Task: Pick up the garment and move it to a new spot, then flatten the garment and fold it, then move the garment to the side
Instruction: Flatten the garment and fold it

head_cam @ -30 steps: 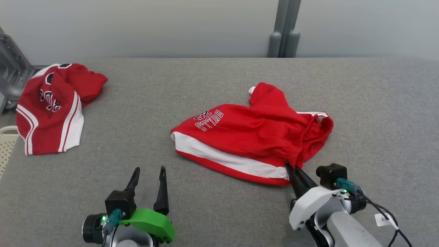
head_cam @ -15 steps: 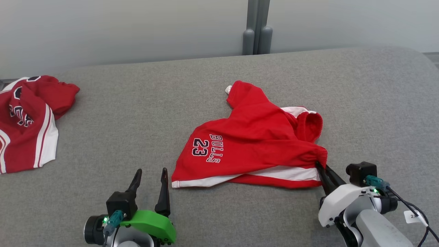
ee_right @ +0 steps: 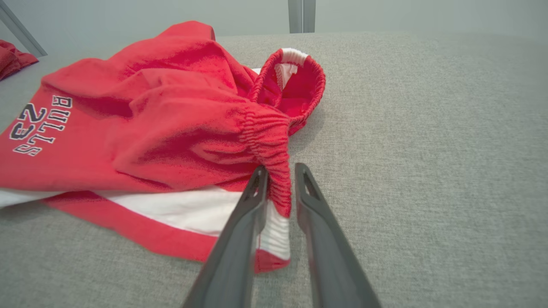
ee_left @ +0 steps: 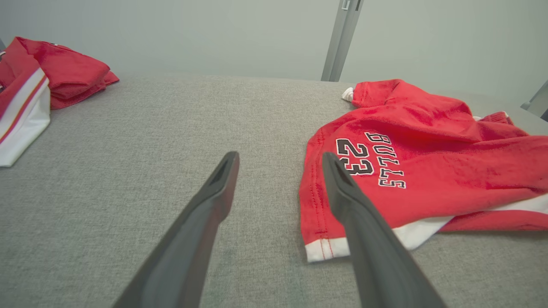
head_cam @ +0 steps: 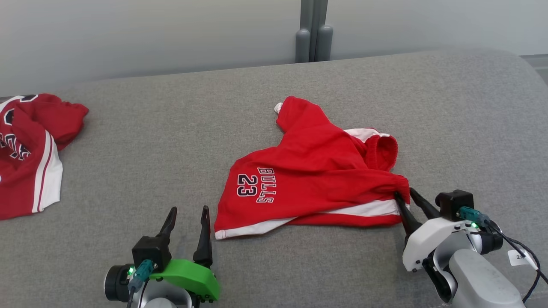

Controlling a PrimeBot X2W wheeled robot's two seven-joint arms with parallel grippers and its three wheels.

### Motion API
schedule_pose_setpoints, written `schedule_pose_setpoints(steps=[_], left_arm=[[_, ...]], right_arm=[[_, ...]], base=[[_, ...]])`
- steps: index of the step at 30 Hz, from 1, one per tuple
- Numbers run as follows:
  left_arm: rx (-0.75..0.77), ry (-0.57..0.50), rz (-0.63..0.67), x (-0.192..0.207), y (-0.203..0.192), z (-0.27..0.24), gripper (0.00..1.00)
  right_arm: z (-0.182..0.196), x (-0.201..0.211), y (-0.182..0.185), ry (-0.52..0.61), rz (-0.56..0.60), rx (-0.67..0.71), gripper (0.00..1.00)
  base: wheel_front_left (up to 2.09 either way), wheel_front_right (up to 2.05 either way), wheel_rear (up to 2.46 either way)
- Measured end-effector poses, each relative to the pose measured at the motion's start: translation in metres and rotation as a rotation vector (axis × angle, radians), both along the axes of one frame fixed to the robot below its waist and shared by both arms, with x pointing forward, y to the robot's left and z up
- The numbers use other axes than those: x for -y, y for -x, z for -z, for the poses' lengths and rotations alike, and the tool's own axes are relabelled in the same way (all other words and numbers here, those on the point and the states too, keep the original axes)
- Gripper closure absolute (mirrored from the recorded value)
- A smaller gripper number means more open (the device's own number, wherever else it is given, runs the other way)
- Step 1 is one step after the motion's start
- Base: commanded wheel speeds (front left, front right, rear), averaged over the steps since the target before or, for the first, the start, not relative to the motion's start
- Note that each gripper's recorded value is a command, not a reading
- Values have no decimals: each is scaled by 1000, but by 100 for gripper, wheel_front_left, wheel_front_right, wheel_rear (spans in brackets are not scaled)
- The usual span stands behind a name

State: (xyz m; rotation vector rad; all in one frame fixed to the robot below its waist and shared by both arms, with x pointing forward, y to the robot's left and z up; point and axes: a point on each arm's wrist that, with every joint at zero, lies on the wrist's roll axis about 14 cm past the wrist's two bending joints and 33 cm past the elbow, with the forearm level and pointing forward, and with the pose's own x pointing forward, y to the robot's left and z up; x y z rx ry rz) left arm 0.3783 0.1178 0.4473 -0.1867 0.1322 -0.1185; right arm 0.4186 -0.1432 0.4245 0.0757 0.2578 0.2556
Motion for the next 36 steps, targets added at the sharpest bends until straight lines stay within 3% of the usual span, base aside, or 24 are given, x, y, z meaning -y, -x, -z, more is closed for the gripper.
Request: schedule_pose_setpoints(steps=[10, 21, 36], left_arm=[[44, 33, 40, 14, -5, -15, 0], [119, 51, 37, 18, -2, -40, 0], [113, 11, -93, -23, 19, -34, 0]], right_arm=[[-35, 24, 11, -21, 75, 132, 0], [-98, 36, 34, -5, 133, 361, 0], [-129, 12, 44, 11, 97, 477, 0]], base=[[0, 0, 0], [0, 0, 0], [0, 0, 0]])
